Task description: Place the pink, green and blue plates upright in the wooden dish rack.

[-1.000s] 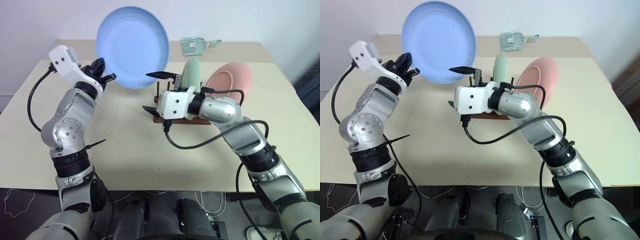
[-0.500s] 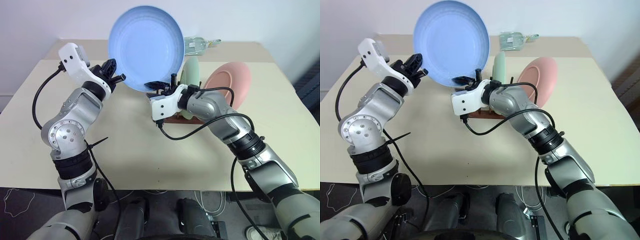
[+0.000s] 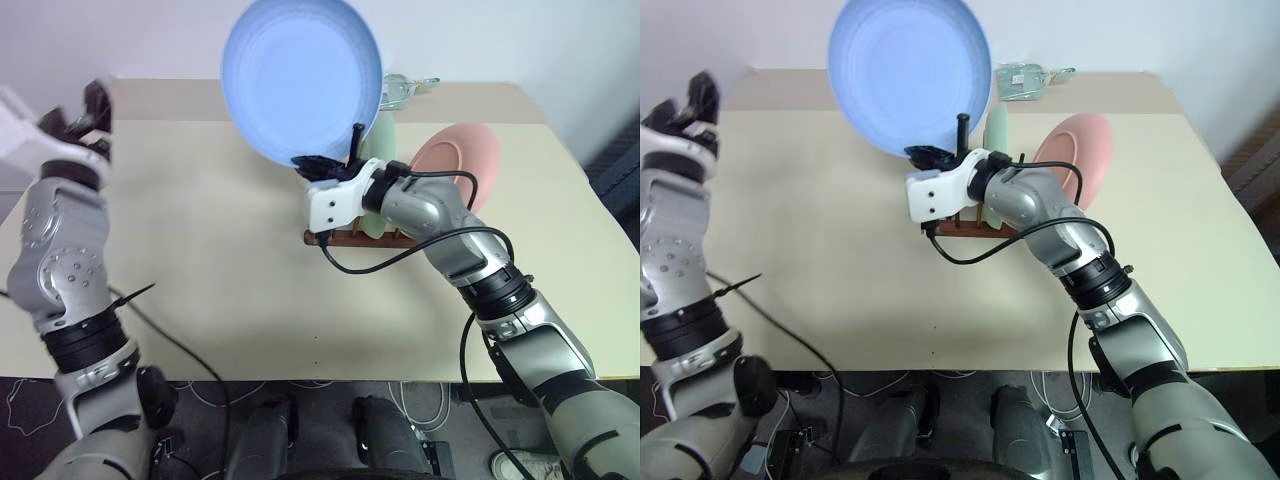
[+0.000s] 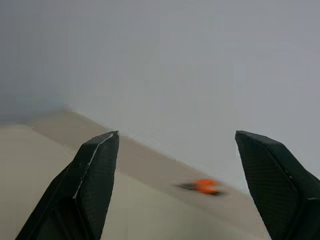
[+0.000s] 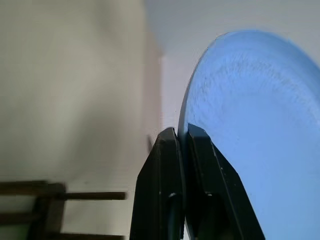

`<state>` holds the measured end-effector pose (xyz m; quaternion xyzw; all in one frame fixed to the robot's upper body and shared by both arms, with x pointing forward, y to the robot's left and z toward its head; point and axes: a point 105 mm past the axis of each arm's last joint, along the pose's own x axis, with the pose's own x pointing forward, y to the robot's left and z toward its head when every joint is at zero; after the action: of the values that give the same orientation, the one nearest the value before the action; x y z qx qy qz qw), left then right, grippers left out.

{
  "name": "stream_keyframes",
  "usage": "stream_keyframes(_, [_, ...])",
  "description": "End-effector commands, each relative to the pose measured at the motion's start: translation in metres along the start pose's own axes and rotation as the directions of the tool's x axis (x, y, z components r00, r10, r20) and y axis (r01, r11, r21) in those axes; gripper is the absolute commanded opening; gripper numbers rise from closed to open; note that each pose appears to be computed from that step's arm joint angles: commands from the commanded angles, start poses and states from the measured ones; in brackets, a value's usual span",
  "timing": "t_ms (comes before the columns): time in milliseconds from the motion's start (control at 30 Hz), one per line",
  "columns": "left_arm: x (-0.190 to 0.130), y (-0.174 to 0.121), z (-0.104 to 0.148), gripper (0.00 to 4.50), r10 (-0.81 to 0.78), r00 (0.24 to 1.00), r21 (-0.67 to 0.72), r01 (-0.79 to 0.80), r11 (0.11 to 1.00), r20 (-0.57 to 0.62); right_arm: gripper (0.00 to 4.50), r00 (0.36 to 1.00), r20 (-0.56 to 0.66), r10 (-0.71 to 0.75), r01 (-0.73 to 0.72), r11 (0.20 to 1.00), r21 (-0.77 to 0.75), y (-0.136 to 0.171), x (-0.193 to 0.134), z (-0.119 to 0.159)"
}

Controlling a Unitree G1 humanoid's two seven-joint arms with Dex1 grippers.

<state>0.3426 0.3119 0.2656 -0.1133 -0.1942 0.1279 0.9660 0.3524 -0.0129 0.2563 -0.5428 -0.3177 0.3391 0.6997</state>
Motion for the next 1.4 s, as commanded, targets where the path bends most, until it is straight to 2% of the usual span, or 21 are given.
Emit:
stream_keyframes(33, [-0.013, -0.012, -0.030, 3.82, -0.115, 0.992, 0.278, 0.127, 0.952, -0.061, 0.00, 0.964, 0.183, -0.191, 0.145, 0.961, 0.235, -0.043, -0.018, 0.035])
stream_keyframes(100, [-0.030, -0.025, -0.062, 3.82, -0.207, 0.965, 0.341, 0.251, 0.906, -0.159, 0.00, 0.925, 0.256, -0.280, 0.136, 0.875, 0.465, -0.056, -0.027, 0.049])
stream_keyframes(167, [-0.051, -0.042, -0.088, 3.82, -0.309, 0.924, 0.326, 0.371, 0.870, -0.225, 0.00, 0.882, 0.303, -0.360, 0.063, 0.728, 0.682, -0.064, -0.035, 0.063])
stream_keyframes(267, [-0.085, -0.062, -0.126, 3.82, -0.433, 0.843, 0.307, 0.524, 0.794, -0.320, 0.00, 0.832, 0.306, -0.463, -0.092, 0.428, 0.899, -0.063, -0.045, 0.076])
stream_keyframes(333, [-0.098, -0.069, -0.140, 3.82, -0.462, 0.818, 0.249, 0.553, 0.795, -0.342, 0.00, 0.836, 0.271, -0.477, -0.141, 0.292, 0.946, -0.054, -0.047, 0.077])
stream_keyframes(433, [-0.115, -0.089, -0.149, 3.82, -0.548, 0.760, 0.197, 0.631, 0.751, -0.349, 0.00, 0.861, 0.171, -0.478, -0.151, 0.081, 0.985, -0.037, -0.047, 0.067])
stream_keyframes(600, [-0.129, -0.106, -0.153, 3.82, -0.627, 0.693, 0.164, 0.707, 0.688, -0.357, 0.00, 0.877, 0.075, -0.476, -0.150, -0.122, 0.981, -0.028, -0.043, 0.057])
stream_keyframes(867, [-0.140, -0.115, -0.154, 3.82, -0.680, 0.631, 0.144, 0.763, 0.630, -0.372, 0.00, 0.904, -0.036, -0.427, -0.094, -0.280, 0.955, -0.018, -0.032, 0.035])
stream_keyframes(933, [-0.142, -0.117, -0.154, 3.82, -0.685, 0.626, 0.140, 0.768, 0.625, -0.372, 0.00, 0.911, -0.108, -0.397, -0.044, -0.355, 0.934, -0.014, -0.026, 0.020])
stream_keyframes(1033, [-0.143, -0.119, -0.154, 3.82, -0.692, 0.619, 0.135, 0.773, 0.619, -0.372, 0.00, 0.915, -0.160, -0.369, -0.003, -0.405, 0.914, -0.012, -0.020, 0.007])
stream_keyframes(1133, [-0.146, -0.123, -0.156, 3.88, -0.700, 0.609, 0.129, 0.781, 0.611, -0.372, 0.90, 0.920, -0.178, -0.349, 0.023, -0.405, 0.914, -0.015, -0.014, 0.001])
stream_keyframes(1200, [-0.147, -0.125, -0.156, 3.88, -0.703, 0.605, 0.127, 0.784, 0.608, -0.373, 1.88, 0.923, -0.176, -0.343, 0.042, -0.366, 0.930, -0.017, -0.013, 0.001])
stream_keyframes(1333, [-0.148, -0.125, -0.156, 3.88, -0.705, 0.604, 0.124, 0.785, 0.607, -0.373, 3.98, 0.927, -0.153, -0.342, 0.082, -0.212, 0.974, -0.025, -0.012, 0.006])
stream_keyframes(1367, [-0.148, -0.125, -0.156, 3.88, -0.705, 0.603, 0.123, 0.785, 0.607, -0.373, 4.36, 0.928, -0.144, -0.343, 0.088, -0.172, 0.981, -0.027, -0.012, 0.007])
stream_keyframes(1400, [-0.148, -0.125, -0.156, 3.88, -0.705, 0.602, 0.123, 0.786, 0.606, -0.375, 4.36, 0.929, -0.130, -0.345, 0.093, -0.122, 0.988, -0.030, -0.011, 0.010])
